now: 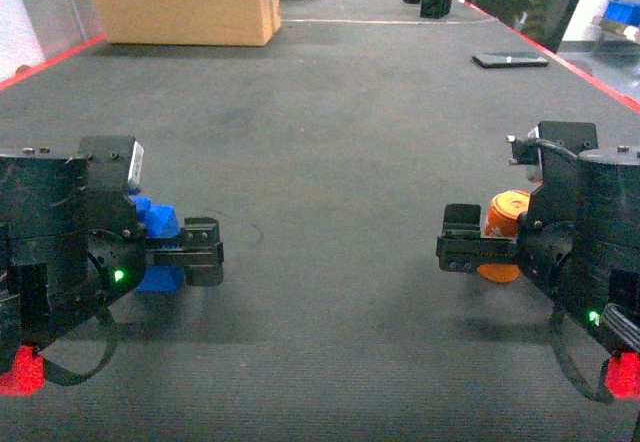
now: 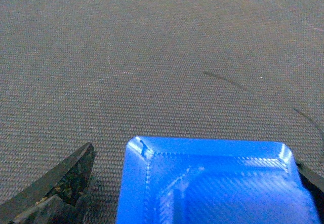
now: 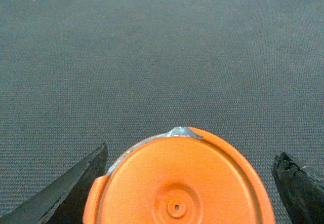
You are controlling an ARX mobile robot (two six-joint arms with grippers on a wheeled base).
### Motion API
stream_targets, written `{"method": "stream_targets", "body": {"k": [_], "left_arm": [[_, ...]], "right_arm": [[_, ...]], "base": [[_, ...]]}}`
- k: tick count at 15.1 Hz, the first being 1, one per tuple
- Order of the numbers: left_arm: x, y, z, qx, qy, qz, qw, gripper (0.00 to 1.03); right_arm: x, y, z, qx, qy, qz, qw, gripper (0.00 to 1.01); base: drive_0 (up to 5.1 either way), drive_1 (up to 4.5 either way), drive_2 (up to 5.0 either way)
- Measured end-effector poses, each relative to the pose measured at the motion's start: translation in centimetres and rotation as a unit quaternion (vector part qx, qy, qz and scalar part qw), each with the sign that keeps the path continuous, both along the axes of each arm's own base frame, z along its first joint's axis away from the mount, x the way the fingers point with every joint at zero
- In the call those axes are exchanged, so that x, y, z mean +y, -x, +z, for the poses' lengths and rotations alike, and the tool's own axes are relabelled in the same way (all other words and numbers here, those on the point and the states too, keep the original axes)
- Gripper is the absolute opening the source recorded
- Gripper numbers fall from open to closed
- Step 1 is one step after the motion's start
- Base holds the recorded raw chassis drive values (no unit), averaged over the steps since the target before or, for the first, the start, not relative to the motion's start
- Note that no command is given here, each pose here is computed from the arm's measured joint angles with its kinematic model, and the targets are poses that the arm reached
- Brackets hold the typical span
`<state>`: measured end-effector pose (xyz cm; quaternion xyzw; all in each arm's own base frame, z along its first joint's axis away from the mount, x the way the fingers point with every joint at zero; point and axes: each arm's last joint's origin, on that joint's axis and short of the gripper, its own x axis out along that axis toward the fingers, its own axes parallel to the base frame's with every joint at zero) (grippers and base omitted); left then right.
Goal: Sort blue parts and orange caps into right shelf containers
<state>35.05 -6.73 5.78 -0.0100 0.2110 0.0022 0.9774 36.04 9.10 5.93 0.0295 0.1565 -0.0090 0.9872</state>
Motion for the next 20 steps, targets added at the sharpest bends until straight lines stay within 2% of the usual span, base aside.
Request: {"method": "stream_targets", "body": {"k": [1,2,3,4,5,6,10,12,13,15,16,18,19,20], "left_arm": [[0.2,-0.3,-0.2,0.003,-0.002,0.005,1.0,0.98],[0.2,-0.2,-0.5,0.006,-0.002,0.006,1.0,0.72],[0.3,-0.3,-0.4,-0.003,-0.001,0.012,0.9999,0.44],[0.5,0.5,0.0,-0.029,-0.004,0.026,0.9992,0.42],[1.0,2.8,4.3,-0.114,0.003,0.047,0.9924,0.42],[1.3,4.0,6.6,-0.152,0.003,0.051,0.9871,0.42],[1.5,5.6,8.4,-0.176,0.002,0.055,0.9829,0.42],[2.3,9.6,10.8,-0.205,-0.012,0.073,0.976,0.42],[2.8,11.7,12.0,-0.223,-0.016,0.088,0.9707,0.42],[3.7,15.1,13.8,-0.256,-0.011,0.115,0.9598,0.42],[4.1,16.6,14.2,-0.261,-0.014,0.128,0.9568,0.42],[4.4,18.8,14.9,-0.277,-0.015,0.135,0.9513,0.42],[4.2,19.1,15.3,-0.288,-0.012,0.138,0.9476,0.42],[4.1,19.2,15.3,-0.288,-0.013,0.136,0.9476,0.42]], "right_arm": [[0.1,-0.4,-0.5,-0.012,-0.01,-0.012,0.9998,0.88],[0.2,-0.4,-0.8,-0.003,-0.006,-0.013,0.9999,0.6],[0.3,-0.4,-0.7,-0.009,-0.001,-0.018,0.9998,0.42],[0.1,0.7,0.0,-0.024,0.002,-0.018,0.9995,0.42],[-0.4,3.7,3.9,-0.081,0.004,-0.011,0.9966,0.42],[-0.7,5.3,5.9,-0.109,0.004,-0.007,0.994,0.42],[-1.2,7.1,7.4,-0.128,0.003,-0.006,0.9917,0.42],[-2.4,11.7,9.0,-0.132,0.014,-0.004,0.9912,0.42],[-2.9,14.1,9.9,-0.137,0.022,-0.004,0.9904,0.42],[-4.4,17.7,11.9,-0.165,0.019,-0.028,0.9856,0.42],[-5.1,19.4,12.6,-0.178,0.018,-0.05,0.9827,0.42],[-5.8,22.2,13.8,-0.212,0.008,-0.063,0.9752,0.42],[-5.9,22.9,14.7,-0.244,0.003,-0.077,0.9667,0.42],[-5.9,22.8,15.1,-0.252,0.004,-0.075,0.9648,0.42]], "base": [[0.0,0.0,0.0],[0.0,0.0,0.0],[0.0,0.0,0.0],[0.0,0.0,0.0],[0.0,0.0,0.0],[0.0,0.0,0.0],[0.0,0.0,0.0],[0.0,0.0,0.0],[0.0,0.0,0.0],[0.0,0.0,0.0],[0.0,0.0,0.0],[0.0,0.0,0.0],[0.0,0.0,0.0],[0.0,0.0,0.0]]}}
